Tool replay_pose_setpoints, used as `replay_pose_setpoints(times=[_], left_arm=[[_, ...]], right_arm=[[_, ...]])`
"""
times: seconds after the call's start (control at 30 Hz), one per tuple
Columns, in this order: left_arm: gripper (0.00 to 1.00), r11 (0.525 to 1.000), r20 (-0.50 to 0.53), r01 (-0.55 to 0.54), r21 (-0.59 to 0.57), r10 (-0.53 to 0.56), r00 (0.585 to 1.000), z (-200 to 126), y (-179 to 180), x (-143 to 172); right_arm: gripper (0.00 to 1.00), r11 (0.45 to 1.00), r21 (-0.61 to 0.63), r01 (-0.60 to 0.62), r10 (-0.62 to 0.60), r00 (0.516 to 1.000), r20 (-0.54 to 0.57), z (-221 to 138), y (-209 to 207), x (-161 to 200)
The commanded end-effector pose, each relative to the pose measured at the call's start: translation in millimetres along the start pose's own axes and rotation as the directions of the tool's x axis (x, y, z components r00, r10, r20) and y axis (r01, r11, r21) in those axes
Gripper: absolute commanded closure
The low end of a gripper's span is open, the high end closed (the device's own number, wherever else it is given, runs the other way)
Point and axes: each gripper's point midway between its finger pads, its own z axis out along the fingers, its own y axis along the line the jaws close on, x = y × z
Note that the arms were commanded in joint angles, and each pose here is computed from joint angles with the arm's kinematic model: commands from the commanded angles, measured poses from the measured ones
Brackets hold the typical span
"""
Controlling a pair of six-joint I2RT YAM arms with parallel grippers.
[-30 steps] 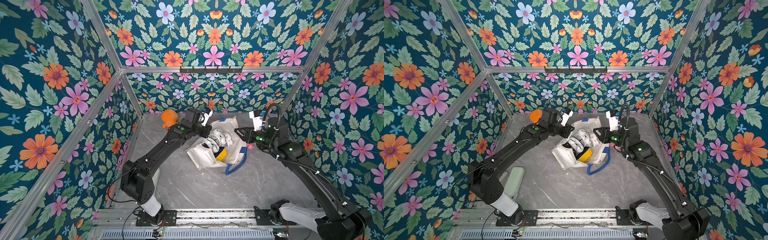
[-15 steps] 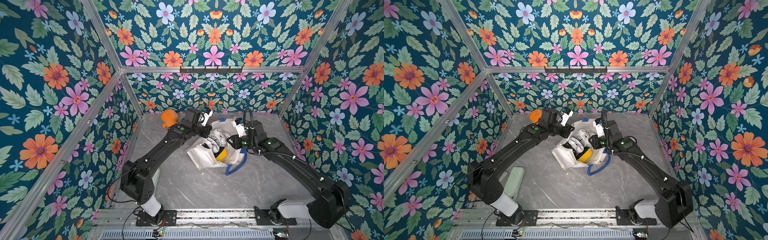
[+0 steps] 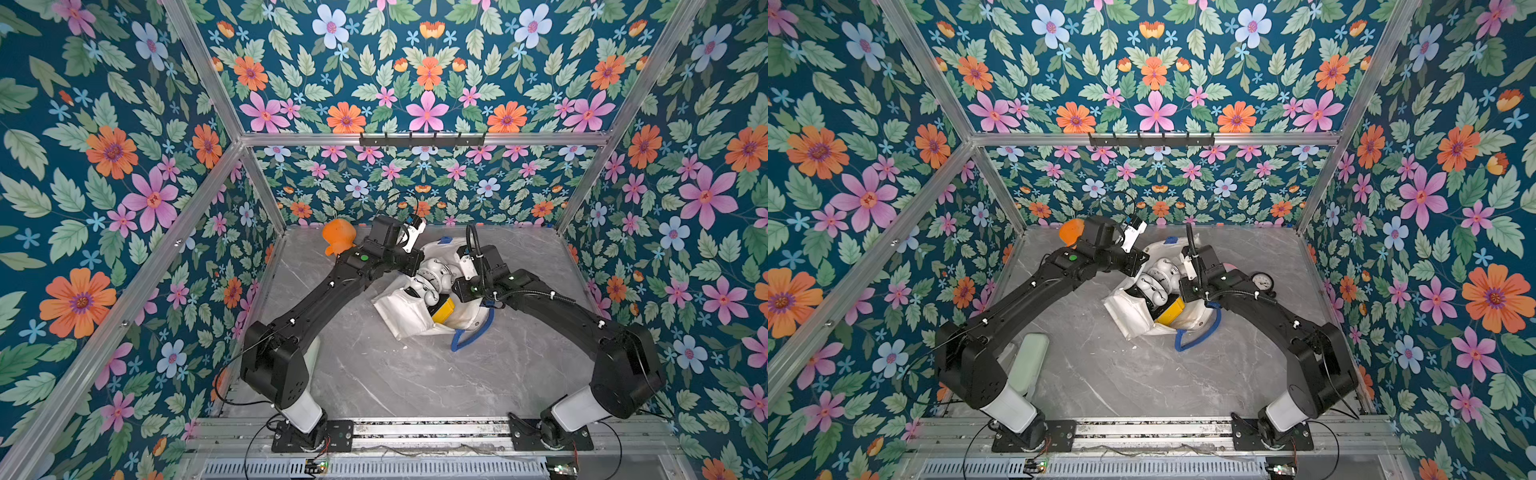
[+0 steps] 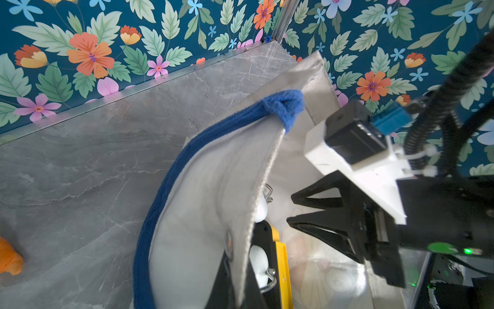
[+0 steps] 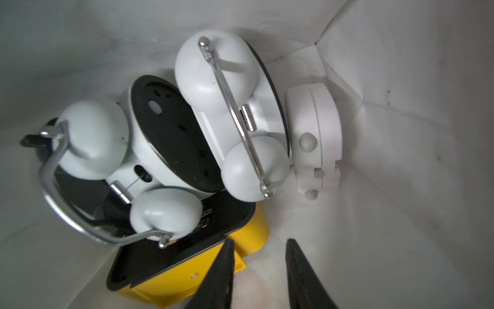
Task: Take the alarm clock out of the canvas bag
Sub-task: Pick up the alarm from the canvas bag.
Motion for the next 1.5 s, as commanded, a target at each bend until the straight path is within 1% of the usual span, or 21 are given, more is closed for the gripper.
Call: replay_pose_setpoints(times=[0.0, 0.3, 0.43, 0.47, 0.83, 1.0, 1.2, 1.47], left_arm=[[1.0, 0.999, 0.04, -0.013, 0.032, 0.012, 0.999, -2.5, -6.9, -11.6], [1.0, 0.999, 0.023, -0.017, 0.041, 0.016, 1.0, -4.4, -9.0, -9.7], [1.0, 0.998, 0.02, -0.028, 0.056, 0.027, 0.999, -6.0, -11.9, -8.9], [1.0, 0.998, 0.018, -0.029, 0.061, 0.028, 0.999, -5.6, -12.7, -8.1], [1.0, 0.992, 0.018, -0.061, 0.107, 0.059, 0.998, -9.7, -21.7, -6.1], [1.0, 0.989, 0.022, -0.074, 0.128, 0.072, 0.997, -11.9, -25.7, -6.5], [1.0, 0.983, 0.029, -0.095, 0.159, 0.091, 0.995, -14.8, -32.0, -7.3], [1.0, 0.978, 0.033, -0.109, 0.177, 0.105, 0.994, -17.1, -35.6, -6.6]], right_arm=[[0.67, 0.999, 0.031, 0.032, -0.033, 0.999, 0.01, 5.3, -4.8, -5.0], [0.68, 0.992, 0.09, 0.087, -0.085, 0.996, -0.02, 26.7, -16.9, -0.3], [0.67, 0.989, 0.108, 0.096, -0.096, 0.995, -0.008, 27.2, -21.0, -4.7], [0.67, 0.989, 0.111, 0.099, -0.094, 0.995, -0.042, 39.0, -23.8, 3.2], [0.65, 0.984, 0.154, 0.091, -0.088, 0.996, -0.024, 41.9, -39.6, -1.1], [0.61, 0.984, 0.162, 0.075, -0.076, 0.997, 0.001, 43.4, -44.8, -4.1], [0.57, 0.989, 0.136, 0.059, -0.063, 0.998, 0.024, 51.1, -47.4, -6.5], [0.56, 0.993, 0.056, 0.103, -0.108, 0.99, 0.09, 57.7, -36.5, -14.1]])
